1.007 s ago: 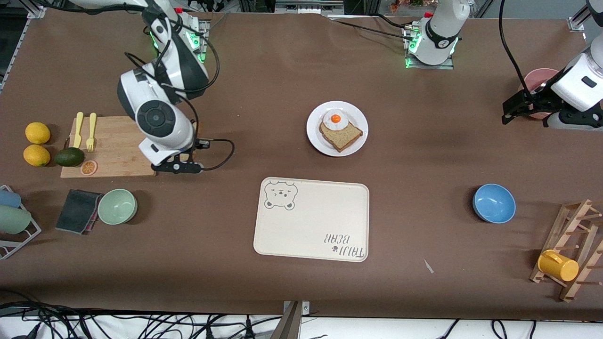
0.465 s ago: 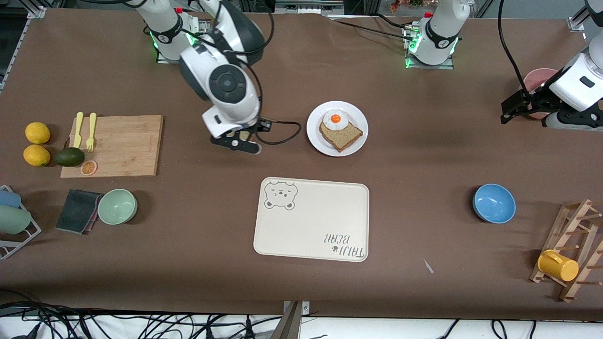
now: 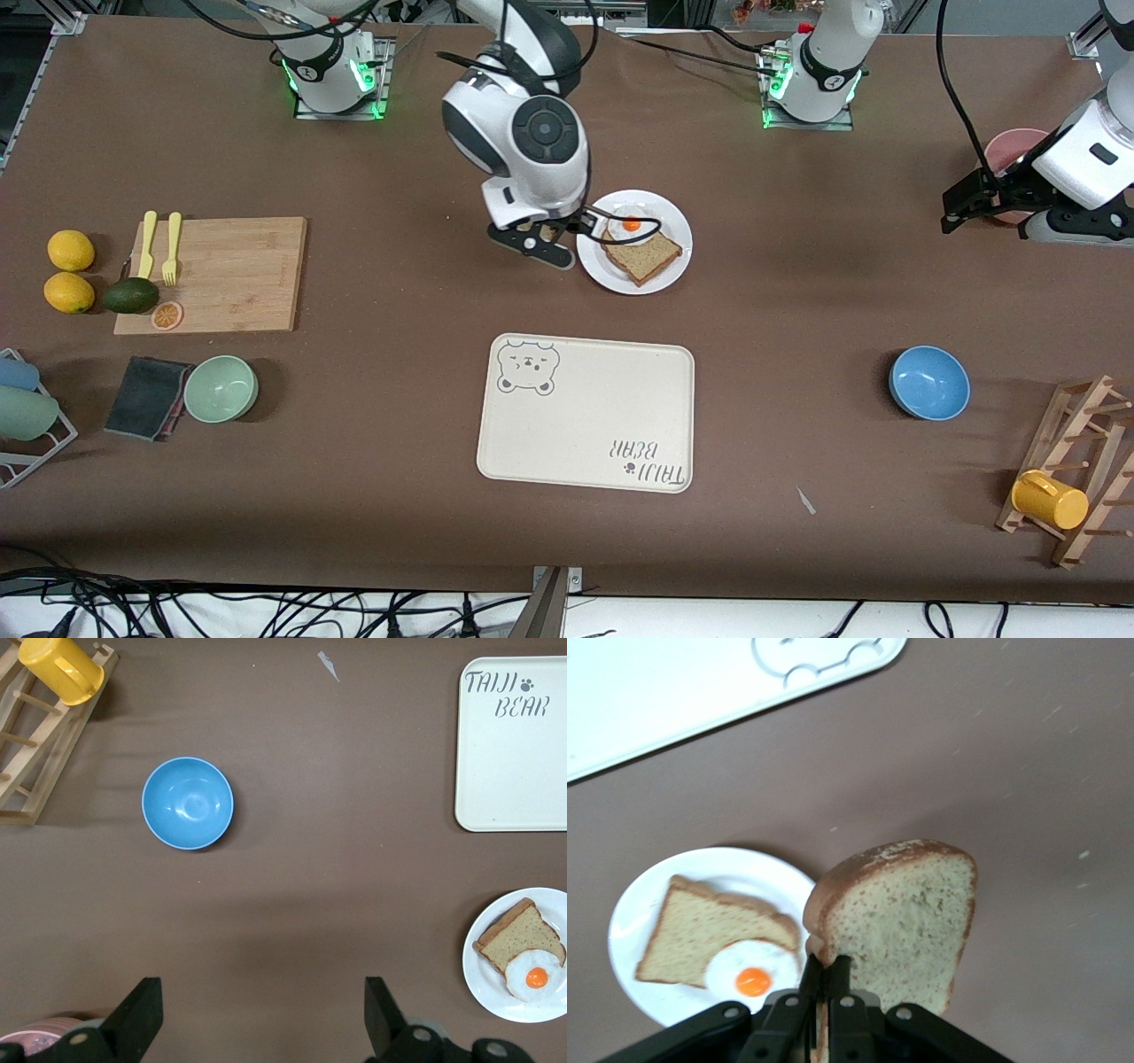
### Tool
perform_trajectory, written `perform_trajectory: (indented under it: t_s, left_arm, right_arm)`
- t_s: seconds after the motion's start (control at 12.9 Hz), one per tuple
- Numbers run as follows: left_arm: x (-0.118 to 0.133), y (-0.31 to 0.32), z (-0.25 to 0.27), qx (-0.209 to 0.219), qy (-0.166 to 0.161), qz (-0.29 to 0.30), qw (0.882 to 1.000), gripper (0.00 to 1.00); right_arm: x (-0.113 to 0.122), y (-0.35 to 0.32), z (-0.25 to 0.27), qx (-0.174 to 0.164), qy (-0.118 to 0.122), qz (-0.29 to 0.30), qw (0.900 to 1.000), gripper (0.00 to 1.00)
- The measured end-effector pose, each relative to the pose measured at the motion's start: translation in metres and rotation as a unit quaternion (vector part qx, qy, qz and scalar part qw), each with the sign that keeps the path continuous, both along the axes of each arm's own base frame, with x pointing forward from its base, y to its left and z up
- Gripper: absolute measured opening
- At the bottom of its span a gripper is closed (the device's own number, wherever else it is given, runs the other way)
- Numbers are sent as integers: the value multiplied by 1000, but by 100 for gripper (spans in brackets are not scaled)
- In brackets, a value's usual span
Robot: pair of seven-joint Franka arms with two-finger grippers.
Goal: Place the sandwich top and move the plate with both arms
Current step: 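Carry the bread slice with the right gripper to the white plate, then lower the bread onto the egg toast and open the right gripper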
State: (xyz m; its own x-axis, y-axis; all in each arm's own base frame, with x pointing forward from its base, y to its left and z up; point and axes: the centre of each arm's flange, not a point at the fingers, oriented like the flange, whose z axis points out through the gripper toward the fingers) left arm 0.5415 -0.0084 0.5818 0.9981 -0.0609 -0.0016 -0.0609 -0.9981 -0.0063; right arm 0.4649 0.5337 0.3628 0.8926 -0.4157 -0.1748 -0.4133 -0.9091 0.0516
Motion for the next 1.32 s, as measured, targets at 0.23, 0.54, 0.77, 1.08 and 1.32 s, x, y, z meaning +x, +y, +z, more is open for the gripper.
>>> perform_trajectory:
  t_s: [0.23, 0.54, 0.77, 1.08, 1.32]
  left_arm:
    - [0, 0, 0, 0, 0, 0, 1000, 100]
    - [0, 0, 0, 0, 0, 0, 1000, 100]
    - [0, 0, 0, 0, 0, 0, 1000, 100]
    - [0, 0, 0, 0, 0, 0, 1000, 100]
    - [0, 0, 0, 0, 1, 0, 1000, 100]
  right_arm:
    - [-12, 33, -22, 24, -9, -35, 999, 6]
    - [-31, 62, -33, 40, -11, -68, 997, 6]
    - [-38, 67, -39, 43, 2, -76, 996, 6]
    - [-39, 71, -81, 40, 22, -83, 996, 6]
    - [-37, 74, -92, 52, 19, -87, 995, 6]
